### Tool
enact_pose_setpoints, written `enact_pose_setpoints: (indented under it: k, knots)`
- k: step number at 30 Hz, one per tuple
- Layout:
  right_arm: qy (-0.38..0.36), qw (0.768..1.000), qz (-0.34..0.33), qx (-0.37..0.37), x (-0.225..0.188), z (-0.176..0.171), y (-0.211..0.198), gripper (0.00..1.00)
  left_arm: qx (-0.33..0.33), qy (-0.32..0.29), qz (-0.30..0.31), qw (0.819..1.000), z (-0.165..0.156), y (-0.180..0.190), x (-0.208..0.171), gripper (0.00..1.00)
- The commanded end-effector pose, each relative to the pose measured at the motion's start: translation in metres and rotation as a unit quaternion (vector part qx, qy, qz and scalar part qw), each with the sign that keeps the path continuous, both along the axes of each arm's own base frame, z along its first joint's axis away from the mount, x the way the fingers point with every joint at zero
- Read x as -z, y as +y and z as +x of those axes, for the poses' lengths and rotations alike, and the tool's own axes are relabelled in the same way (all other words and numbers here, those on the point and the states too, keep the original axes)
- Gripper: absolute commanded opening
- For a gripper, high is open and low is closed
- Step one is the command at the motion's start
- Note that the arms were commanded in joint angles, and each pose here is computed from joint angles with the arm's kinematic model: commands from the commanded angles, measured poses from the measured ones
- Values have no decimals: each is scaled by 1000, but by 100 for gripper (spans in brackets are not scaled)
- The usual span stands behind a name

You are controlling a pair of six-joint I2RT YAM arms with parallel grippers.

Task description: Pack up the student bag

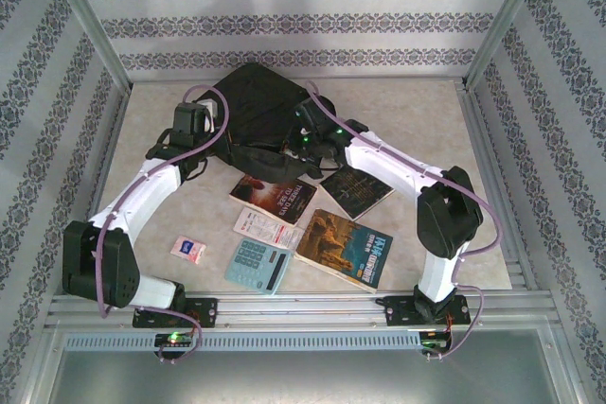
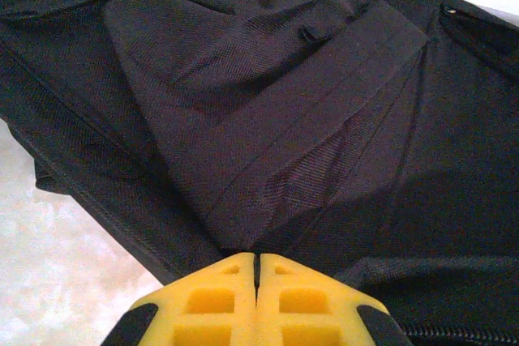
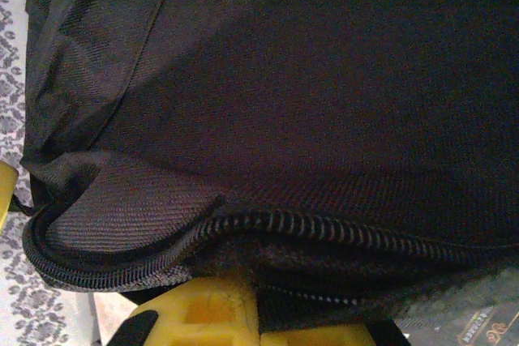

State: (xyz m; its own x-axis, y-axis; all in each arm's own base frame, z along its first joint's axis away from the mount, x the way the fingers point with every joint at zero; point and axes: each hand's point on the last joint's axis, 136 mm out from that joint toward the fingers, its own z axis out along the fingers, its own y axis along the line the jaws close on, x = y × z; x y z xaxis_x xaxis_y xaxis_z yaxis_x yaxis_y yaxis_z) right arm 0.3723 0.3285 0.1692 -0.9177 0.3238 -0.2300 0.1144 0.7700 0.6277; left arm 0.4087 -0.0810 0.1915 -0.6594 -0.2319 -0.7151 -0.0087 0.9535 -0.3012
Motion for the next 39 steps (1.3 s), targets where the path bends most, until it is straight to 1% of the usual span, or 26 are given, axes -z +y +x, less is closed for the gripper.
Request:
enact_pose_setpoints:
  k: [1, 3, 5, 8, 9, 10, 11, 12, 13, 15, 17, 18, 19, 21, 22, 23, 26, 28, 30, 34, 37, 39]
  knots:
    - [8, 993, -115, -2, 17, -1, -57, 0, -117, -53, 92, 987, 5, 74, -27, 0]
    - [-3, 992, -129, -10, 12, -2, -62, 0, -126, -53, 107, 985, 3, 79, -29, 0]
    - [-9, 991, -130, -32, 12, -4, -59, 0, -130, -53, 112, 984, 1, 82, -33, 0]
    - [-5, 990, -114, -78, 16, -13, -39, 0, -121, -53, 90, 987, -3, 75, -41, 0]
    - [-6, 989, -110, -96, 16, -16, -31, 0, -110, -53, 75, 990, -4, 69, -42, 6]
    - [-9, 988, -106, -111, 17, -20, -22, 0, -97, -56, 57, 992, -7, 62, -45, 21]
    - [-12, 988, -104, -116, 18, -23, -18, 0, -86, -56, 40, 994, -10, 56, -46, 39]
    - [-11, 988, -103, -117, 20, -26, -15, 0, -81, -54, 30, 995, -13, 52, -46, 50]
    - [-9, 988, -98, -116, 22, -28, -12, 0, -71, -51, 22, 996, -18, 49, -47, 57]
    - [-7, 990, -79, -116, 25, -32, -7, 0, -56, -46, 15, 997, -27, 43, -50, 64]
    - [-8, 991, -67, -115, 33, -36, -4, 0, -41, -48, 8, 998, -36, 38, -52, 68]
    - [-8, 991, -68, -115, 35, -37, -4, 5, -30, -50, 5, 998, -39, 34, -53, 70]
    - [-10, 991, -70, -112, 36, -37, -6, 12, -16, -50, 3, 999, -43, 29, -54, 71]
    - [-26, 991, -70, -111, 32, -37, -9, 21, 18, -46, 5, 999, -47, 14, -54, 73]
    - [-40, 991, -71, -108, 27, -37, -12, 32, 35, -42, 8, 998, -48, 6, -53, 73]
    - [-57, 990, -69, -105, 19, -36, -15, 41, 56, -40, 15, 998, -49, -4, -53, 74]
    - [-112, 988, -55, -95, -12, -35, -26, 56, 128, -35, 52, 990, -52, -37, -52, 78]
    - [-136, 986, -57, -83, -29, -32, -39, 58, 179, -32, 87, 979, -55, -61, -49, 82]
    - [-144, 986, -62, -62, -39, -30, -56, 58, 216, -30, 122, 968, -55, -80, -43, 85]
    - [-140, 988, -57, -26, -46, -23, -88, 57, 281, -26, 150, 948, -56, -116, -32, 90]
    - [-137, 989, -58, -24, -44, -19, -100, 57, 311, -5, 167, 936, -51, -131, -20, 93]
    - [-115, 991, -64, -21, -36, -16, -107, 57, 308, 13, 181, 934, -42, -133, -13, 93]
